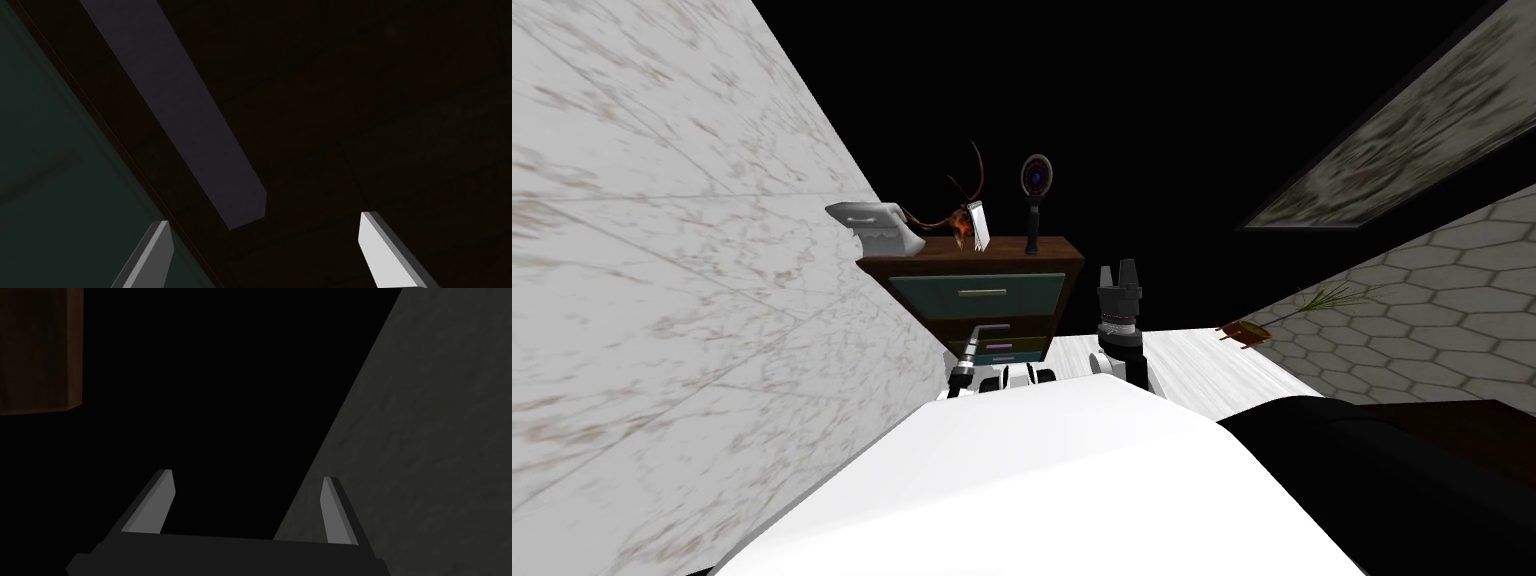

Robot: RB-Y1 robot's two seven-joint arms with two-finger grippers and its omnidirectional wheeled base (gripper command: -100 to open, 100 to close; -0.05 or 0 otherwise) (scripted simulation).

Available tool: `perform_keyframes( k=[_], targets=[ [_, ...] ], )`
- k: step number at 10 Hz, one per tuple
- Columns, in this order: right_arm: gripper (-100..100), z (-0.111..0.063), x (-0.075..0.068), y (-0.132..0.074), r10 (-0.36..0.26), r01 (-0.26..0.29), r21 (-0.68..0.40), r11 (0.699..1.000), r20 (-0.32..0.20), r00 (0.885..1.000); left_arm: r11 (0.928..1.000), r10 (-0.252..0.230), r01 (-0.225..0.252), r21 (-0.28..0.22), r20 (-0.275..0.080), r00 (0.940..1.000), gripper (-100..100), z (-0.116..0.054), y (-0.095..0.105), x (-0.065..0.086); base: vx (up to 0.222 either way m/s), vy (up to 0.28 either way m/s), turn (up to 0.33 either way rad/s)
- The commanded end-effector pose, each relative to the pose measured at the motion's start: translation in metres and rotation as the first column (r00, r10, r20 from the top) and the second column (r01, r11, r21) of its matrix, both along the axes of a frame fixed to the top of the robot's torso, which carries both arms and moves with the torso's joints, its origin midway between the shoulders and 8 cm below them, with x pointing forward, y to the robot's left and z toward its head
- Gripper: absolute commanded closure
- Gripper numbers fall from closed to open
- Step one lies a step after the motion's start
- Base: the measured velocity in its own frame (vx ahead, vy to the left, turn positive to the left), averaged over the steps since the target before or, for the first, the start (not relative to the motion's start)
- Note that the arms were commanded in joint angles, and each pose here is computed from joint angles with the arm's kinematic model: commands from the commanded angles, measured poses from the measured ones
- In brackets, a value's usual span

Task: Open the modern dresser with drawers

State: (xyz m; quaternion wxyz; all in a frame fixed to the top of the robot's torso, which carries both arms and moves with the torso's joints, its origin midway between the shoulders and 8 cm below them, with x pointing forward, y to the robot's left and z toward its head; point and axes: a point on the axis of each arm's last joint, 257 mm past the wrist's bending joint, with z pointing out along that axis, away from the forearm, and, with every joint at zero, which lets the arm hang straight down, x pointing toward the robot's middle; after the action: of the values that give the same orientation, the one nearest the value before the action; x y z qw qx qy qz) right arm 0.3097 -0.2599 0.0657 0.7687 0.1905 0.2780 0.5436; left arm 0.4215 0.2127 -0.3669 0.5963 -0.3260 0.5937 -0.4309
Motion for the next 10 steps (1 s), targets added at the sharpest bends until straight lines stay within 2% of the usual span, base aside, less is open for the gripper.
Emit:
perform_keyframes(
  k=[1,2,3,5,8,10],
  targets=[
    [0,0.0,0.0,0.0,0.0,0.0,0.0,1.0,0.0,1.0,1.0,0.002,-0.002,0.0,0.0,1.0,-100,0.007,0.001,0.015,0.051,-0.026,-0.01],
    [0,0.0,0.0,0.0,0.0,0.0,0.0,1.0,0.0,1.0,1.0,0.001,-0.001,0.001,0.002,1.0,-100,0.006,0.002,0.011,0.024,-0.012,-0.001],
    [0,0.0,0.0,0.0,0.0,0.0,0.0,1.0,0.0,1.0,1.0,0.0,0.0,0.0,0.0,1.0,100,0.001,0.0,0.002,-0.025,0.012,0.014],
    [0,0.0,0.0,0.0,0.0,0.0,0.0,1.0,0.0,1.0,1.0,-0.006,0.006,-0.002,0.007,1.0,100,0.008,-0.001,0.01,-0.064,0.006,0.01],
    [0,0.0,0.0,0.0,0.0,0.0,0.0,1.0,0.0,1.0,0.9999,-0.011,0.011,0.0,-0.001,0.9999,100,0.009,-0.001,0.015,-0.201,0.011,0.022],
    [0,0.0,0.0,0.0,0.0,0.0,0.0,1.0,0.0,1.0,0.9999,-0.016,0.016,-0.001,-0.004,0.9999,100,0.008,-0.004,0.012,-0.114,0.003,0.011]
  ],
)
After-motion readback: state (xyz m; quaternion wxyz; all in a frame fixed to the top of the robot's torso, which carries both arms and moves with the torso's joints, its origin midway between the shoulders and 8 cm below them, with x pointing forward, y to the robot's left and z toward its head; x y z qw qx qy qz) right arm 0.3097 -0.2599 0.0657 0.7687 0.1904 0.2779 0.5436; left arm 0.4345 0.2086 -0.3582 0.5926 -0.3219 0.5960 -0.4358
